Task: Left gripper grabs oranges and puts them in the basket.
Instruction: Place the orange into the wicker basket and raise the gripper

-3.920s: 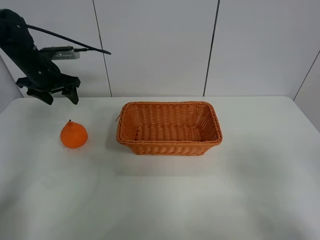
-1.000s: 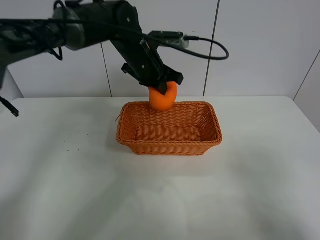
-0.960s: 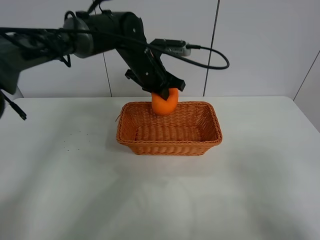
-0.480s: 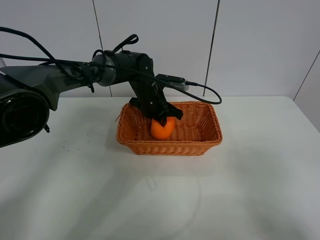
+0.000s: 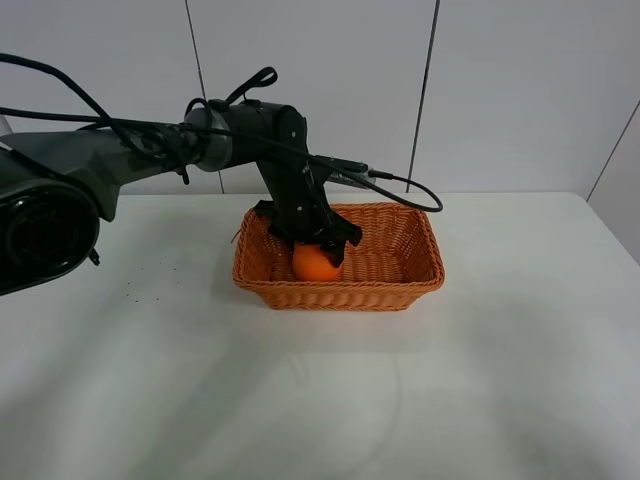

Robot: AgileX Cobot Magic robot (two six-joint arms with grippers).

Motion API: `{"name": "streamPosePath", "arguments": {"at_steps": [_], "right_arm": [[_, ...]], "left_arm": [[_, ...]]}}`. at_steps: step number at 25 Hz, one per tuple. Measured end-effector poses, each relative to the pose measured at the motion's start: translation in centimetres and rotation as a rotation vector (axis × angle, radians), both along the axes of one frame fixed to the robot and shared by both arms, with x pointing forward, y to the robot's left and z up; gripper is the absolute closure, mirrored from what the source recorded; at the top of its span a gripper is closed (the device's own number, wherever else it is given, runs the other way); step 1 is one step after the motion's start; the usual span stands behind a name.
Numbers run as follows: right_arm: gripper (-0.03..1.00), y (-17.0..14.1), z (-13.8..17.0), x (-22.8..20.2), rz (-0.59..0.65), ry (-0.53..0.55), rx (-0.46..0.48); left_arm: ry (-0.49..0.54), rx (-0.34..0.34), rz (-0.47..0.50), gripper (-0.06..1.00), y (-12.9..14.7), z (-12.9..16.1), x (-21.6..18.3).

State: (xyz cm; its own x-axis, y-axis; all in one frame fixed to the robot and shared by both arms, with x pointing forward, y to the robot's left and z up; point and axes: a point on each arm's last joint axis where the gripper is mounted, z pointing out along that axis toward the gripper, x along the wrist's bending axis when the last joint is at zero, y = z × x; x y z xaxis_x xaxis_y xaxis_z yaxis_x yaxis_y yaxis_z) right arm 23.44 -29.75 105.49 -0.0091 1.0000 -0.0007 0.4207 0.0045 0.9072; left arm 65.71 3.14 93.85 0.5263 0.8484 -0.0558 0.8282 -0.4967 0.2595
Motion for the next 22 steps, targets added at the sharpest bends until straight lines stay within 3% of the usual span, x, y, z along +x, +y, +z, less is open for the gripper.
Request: {"name": "streamPosePath", "arguments": {"at_steps": [12,18,22], "right_arm": [[0.27,0.0,0.0,0.0,0.000,0.000,0.000],[0.27,0.0,0.0,0.0,0.000,0.000,0.000],[0.27,0.0,0.0,0.0,0.000,0.000,0.000]], "left_arm": [[-0.122,-0.069,-0.006,0.17,-0.1,8.6,0.5],[-0.147,-0.076,0.021,0.17,1.4,10.5,0.7],[-0.168,-0.018,0.080,0.17,4.6,10.4,2.4]]}}
